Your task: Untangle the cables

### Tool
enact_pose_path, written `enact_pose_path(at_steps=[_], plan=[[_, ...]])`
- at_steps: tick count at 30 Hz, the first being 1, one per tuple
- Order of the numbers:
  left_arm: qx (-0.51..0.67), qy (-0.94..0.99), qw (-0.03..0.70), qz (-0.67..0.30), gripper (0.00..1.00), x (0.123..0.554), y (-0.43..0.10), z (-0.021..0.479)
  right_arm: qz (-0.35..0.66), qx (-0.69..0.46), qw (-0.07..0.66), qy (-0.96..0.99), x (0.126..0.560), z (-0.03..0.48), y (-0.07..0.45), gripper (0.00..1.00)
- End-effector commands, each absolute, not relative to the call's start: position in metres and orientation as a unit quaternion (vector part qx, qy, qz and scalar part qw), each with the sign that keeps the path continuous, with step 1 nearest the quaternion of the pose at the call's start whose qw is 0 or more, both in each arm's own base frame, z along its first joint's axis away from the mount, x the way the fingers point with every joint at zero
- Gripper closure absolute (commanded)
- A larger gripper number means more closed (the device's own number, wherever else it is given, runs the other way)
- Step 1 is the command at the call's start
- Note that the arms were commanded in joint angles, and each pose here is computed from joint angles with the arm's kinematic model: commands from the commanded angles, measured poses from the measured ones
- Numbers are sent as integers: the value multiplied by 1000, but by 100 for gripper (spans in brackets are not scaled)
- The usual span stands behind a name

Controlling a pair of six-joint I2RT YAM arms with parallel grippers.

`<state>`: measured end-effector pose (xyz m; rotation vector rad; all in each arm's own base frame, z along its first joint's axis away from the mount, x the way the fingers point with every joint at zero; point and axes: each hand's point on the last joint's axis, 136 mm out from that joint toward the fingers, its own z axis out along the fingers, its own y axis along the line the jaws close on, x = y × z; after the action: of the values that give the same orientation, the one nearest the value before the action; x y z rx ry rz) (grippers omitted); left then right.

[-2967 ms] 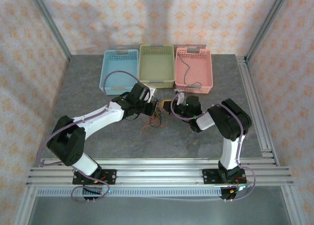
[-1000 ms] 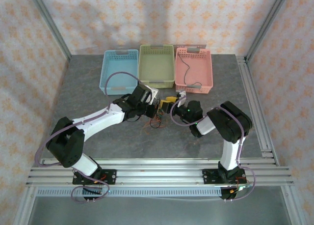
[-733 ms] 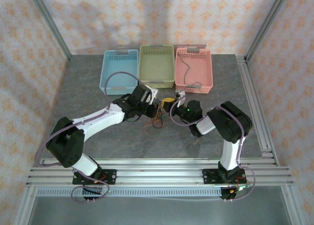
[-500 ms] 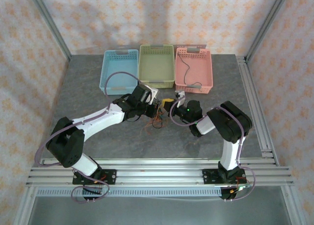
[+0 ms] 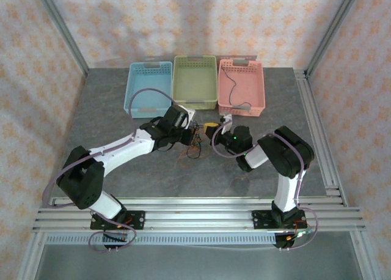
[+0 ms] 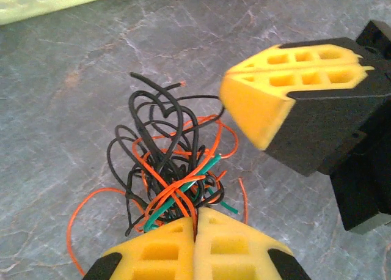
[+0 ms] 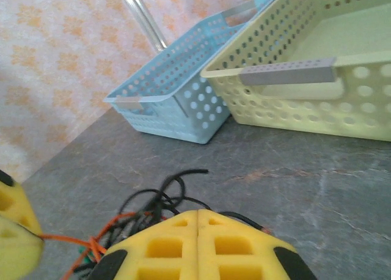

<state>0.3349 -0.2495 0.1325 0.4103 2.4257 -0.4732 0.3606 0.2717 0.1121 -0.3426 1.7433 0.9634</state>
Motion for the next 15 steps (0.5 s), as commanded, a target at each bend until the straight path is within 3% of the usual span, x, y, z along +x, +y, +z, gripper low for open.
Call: enact_pose_path(at_steps=[1,7,10,15], plan=[[143,916,343,-153,100,338,-237,145,371,-127,583,711,365,134,257,100],[149,913,341,-165,100,336,-241,146,364,-126,593,707,366,136,255,100],[159,911,336,-181,100,333,-247,145,380,-144,588,699,361,139,262,72],[167,909,337,-182,100,331,-248,147,377,-202,588,687,347,140,277,56]])
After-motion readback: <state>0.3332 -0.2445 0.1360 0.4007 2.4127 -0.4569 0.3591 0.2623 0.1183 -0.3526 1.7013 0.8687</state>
